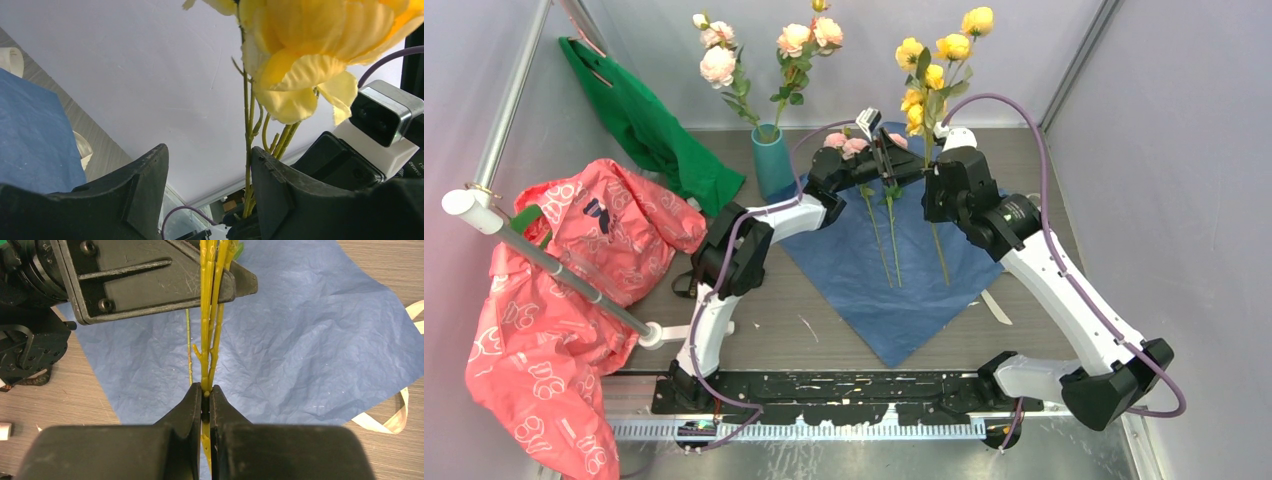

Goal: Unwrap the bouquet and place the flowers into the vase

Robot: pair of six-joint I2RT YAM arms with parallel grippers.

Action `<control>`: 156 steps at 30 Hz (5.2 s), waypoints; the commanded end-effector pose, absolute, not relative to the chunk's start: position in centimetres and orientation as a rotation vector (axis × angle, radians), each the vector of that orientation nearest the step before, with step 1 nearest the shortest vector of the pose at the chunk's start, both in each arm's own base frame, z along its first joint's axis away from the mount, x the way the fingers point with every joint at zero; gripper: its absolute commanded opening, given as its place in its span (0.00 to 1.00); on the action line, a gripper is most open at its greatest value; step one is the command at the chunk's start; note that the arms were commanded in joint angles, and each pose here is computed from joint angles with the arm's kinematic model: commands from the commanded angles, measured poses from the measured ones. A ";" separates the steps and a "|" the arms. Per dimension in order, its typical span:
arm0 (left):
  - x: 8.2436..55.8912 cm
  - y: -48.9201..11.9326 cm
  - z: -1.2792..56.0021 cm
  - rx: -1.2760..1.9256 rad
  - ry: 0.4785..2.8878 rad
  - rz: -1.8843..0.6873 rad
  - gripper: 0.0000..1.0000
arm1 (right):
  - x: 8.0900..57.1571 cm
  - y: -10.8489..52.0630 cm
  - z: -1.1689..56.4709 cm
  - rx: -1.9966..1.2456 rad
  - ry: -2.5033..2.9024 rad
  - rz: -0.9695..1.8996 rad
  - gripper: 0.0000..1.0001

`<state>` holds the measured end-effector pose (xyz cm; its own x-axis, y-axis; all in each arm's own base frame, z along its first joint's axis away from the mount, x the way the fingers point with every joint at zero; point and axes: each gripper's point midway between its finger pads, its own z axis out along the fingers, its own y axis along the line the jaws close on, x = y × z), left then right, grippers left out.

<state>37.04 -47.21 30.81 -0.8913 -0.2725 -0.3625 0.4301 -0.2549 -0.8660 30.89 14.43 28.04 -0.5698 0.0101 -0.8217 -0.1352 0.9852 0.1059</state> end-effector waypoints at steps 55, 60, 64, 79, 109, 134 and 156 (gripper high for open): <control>34.8 -44.2 38.9 0.577 1.491 -1.775 0.00 | 28.4 10.2 34.1 0.134 1.933 0.194 0.90; 37.4 -39.8 42.2 0.612 1.494 -1.368 0.00 | 27.7 8.0 33.7 0.184 1.889 0.119 0.90; 39.7 -35.6 45.7 0.575 1.372 -0.972 0.00 | 28.3 7.8 32.4 0.181 1.899 0.072 0.89; 48.3 -17.1 50.9 0.218 1.245 -0.108 0.00 | 31.5 9.6 28.8 0.162 1.982 0.153 0.87; 53.6 -11.2 39.2 0.113 1.491 -0.146 0.03 | 30.9 10.2 28.2 0.130 2.002 0.202 0.86; 53.8 -12.2 32.6 0.096 1.596 -0.225 0.90 | 31.0 10.7 27.3 0.110 2.026 0.217 0.86; 43.4 -15.1 40.8 0.257 1.610 -0.467 1.00 | 41.7 17.7 13.9 0.052 2.418 0.157 0.75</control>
